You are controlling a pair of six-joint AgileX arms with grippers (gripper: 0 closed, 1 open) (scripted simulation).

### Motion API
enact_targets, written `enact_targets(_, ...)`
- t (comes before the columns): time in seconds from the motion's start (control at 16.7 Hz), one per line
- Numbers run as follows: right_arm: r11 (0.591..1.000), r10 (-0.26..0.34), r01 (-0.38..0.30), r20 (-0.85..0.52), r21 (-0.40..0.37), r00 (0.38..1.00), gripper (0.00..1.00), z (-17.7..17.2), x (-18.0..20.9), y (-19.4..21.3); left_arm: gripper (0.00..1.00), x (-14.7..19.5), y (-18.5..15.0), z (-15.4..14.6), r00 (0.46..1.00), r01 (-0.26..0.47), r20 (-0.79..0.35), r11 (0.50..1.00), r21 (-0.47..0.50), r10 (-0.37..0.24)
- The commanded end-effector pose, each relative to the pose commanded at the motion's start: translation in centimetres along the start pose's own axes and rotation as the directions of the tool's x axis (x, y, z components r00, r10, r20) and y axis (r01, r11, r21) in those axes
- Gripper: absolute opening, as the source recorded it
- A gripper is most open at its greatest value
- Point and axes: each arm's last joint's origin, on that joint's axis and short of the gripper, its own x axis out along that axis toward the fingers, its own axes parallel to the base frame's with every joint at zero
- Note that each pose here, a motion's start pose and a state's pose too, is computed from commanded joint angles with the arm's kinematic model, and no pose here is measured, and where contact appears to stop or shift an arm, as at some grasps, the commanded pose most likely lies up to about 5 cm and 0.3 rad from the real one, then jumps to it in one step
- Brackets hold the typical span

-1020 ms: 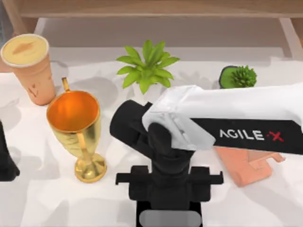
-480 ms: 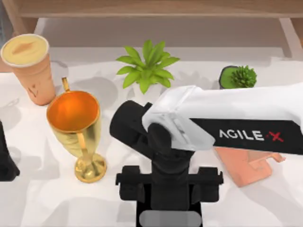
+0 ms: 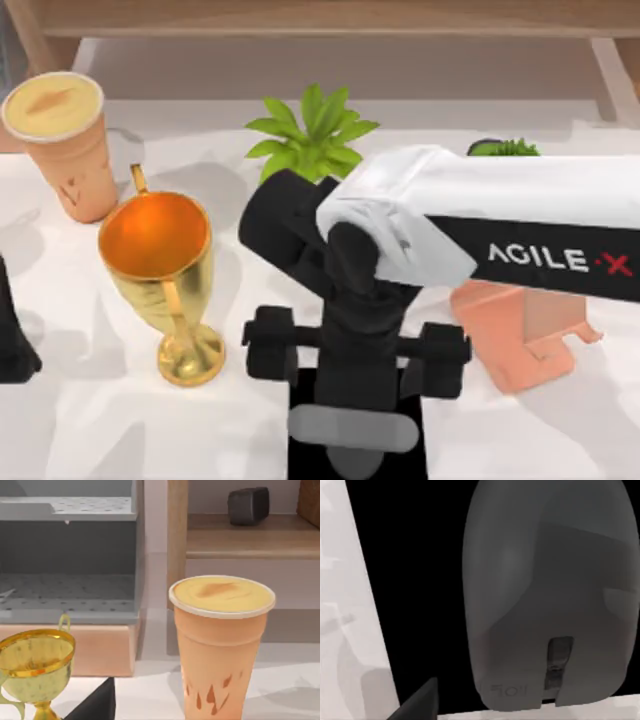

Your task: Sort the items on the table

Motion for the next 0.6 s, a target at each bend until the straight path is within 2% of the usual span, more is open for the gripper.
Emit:
enact_targets(0.18, 0.977, -0.116, 0.137, -0.129, 0.166, 0.985, 1.0, -3.7, -4.2, 0.9, 1.0, 0.0, 0.0, 0.0, 1.0, 0.0, 0.0, 1.0, 0.0, 0.0)
enact_targets(0.3, 0.918, -0.18, 0.246, -0.225, 0.312, 0.958, 1.0, -6.6, -7.3, 2.5, 1.0, 0.0, 0.0, 0.0, 1.0, 0.0, 0.0, 1.0, 0.0, 0.0)
enact_targets(0.42, 0.81, -0.208, 0.34, -0.309, 0.478, 0.928, 1.0, -9.4, -10.0, 5.0, 1.0, 0.0, 0.0, 0.0, 1.0, 0.0, 0.0, 1.0, 0.0, 0.0)
enact_targets(0.48, 0.735, -0.205, 0.374, -0.341, 0.565, 0.917, 1.0, -10.7, -10.9, 6.5, 1.0, 0.0, 0.0, 0.0, 1.0, 0.0, 0.0, 1.0, 0.0, 0.0)
enact_targets(0.6, 0.54, -0.167, 0.403, -0.375, 0.739, 0.912, 1.0, -13.2, -11.9, 10.2, 1.0, 0.0, 0.0, 0.0, 1.0, 0.0, 0.0, 1.0, 0.0, 0.0)
